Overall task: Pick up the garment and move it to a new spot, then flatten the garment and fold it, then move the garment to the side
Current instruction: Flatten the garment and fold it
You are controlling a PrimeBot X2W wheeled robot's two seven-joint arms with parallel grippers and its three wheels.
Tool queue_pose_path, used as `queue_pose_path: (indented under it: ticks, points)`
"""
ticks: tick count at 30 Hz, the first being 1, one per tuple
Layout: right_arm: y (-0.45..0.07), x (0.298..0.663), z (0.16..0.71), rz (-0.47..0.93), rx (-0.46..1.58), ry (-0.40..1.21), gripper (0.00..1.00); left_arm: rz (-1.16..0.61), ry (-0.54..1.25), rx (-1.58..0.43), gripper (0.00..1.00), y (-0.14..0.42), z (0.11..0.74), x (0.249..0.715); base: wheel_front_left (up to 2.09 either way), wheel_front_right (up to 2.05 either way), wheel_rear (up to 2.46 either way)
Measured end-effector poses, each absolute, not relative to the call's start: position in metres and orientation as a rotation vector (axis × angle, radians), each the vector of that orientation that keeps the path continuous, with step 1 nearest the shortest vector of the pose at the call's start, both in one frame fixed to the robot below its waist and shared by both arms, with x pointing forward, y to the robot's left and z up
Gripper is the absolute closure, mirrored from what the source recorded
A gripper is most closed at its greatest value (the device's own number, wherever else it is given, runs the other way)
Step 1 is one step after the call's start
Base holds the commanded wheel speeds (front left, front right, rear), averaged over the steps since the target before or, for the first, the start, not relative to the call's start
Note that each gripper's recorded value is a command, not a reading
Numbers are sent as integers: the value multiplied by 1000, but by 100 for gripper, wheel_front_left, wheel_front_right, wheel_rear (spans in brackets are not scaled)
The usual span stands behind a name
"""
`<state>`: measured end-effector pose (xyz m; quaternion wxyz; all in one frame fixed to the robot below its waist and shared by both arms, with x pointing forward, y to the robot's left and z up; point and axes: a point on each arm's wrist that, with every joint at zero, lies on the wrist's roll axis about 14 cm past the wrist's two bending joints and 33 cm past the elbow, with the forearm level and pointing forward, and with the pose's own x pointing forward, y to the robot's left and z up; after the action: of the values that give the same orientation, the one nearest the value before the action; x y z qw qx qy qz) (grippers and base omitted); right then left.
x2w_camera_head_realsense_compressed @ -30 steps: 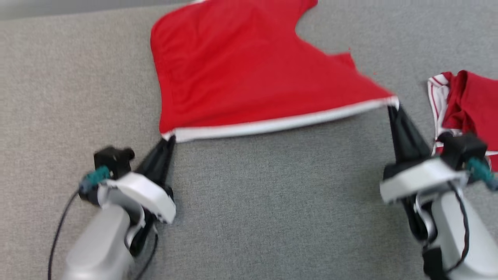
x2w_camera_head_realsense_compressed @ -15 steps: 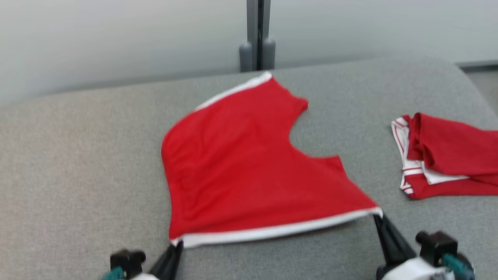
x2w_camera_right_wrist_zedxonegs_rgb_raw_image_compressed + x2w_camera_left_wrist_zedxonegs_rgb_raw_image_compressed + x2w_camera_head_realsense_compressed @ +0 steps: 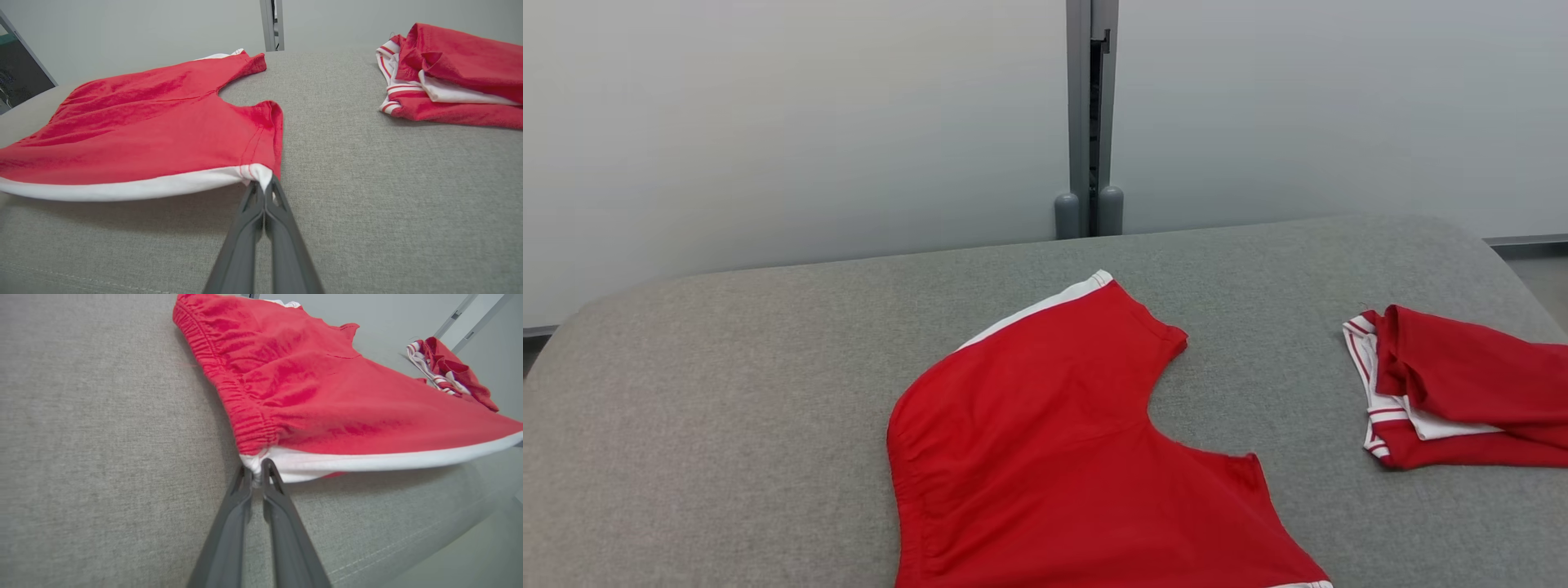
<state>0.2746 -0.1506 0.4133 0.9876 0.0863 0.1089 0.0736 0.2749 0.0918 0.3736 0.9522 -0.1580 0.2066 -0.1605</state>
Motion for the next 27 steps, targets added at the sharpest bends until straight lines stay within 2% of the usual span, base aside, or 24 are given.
queue_pose_path:
  ticks: [4,8,16,27]
  points:
    - [-152,274,414,157,163,217,100,-337,376,-321,100,91,385,273,0,0,0]
    - [-153,291,428,153,175,172,100,-357,261,-351,100,84,418,287,0,0,0]
    - [-136,365,473,238,109,45,100,-366,167,-387,100,77,449,316,0,0,0]
    - [-119,491,490,292,-6,23,100,-278,191,-471,100,92,443,390,0,0,0]
